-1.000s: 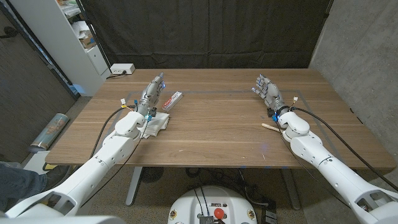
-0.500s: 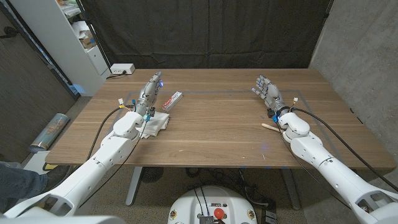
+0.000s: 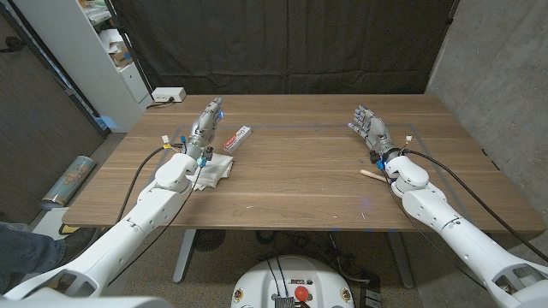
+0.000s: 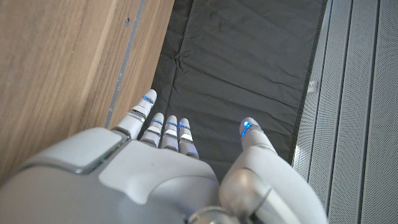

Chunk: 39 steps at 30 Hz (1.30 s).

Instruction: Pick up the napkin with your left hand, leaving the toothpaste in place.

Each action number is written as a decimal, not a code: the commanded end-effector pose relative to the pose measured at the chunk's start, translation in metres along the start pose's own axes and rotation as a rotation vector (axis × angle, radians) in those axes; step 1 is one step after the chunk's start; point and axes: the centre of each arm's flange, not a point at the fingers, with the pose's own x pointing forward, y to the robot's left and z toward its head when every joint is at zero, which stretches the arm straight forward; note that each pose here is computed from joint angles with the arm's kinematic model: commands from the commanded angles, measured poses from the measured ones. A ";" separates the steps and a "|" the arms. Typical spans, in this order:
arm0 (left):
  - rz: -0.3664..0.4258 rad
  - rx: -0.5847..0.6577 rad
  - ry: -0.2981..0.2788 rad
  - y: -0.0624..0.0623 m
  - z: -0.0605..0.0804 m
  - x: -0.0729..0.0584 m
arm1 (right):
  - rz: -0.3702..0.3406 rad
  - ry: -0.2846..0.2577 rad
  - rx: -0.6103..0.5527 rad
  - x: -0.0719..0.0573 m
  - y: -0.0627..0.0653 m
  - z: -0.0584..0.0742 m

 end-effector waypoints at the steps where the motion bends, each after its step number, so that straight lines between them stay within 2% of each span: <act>1: -0.014 0.050 -0.028 -0.002 0.012 -0.005 | -0.005 0.003 0.001 0.001 -0.003 0.000; 14: -0.019 0.057 -0.038 -0.003 0.014 -0.006 | -0.009 0.001 0.007 0.006 -0.004 -0.001; 30: -0.011 0.102 -0.048 -0.007 0.016 -0.015 | -0.019 -0.007 0.014 0.007 -0.009 -0.003; 39: -0.014 0.106 -0.028 -0.002 0.011 -0.021 | -0.023 -0.016 0.014 0.007 -0.009 -0.002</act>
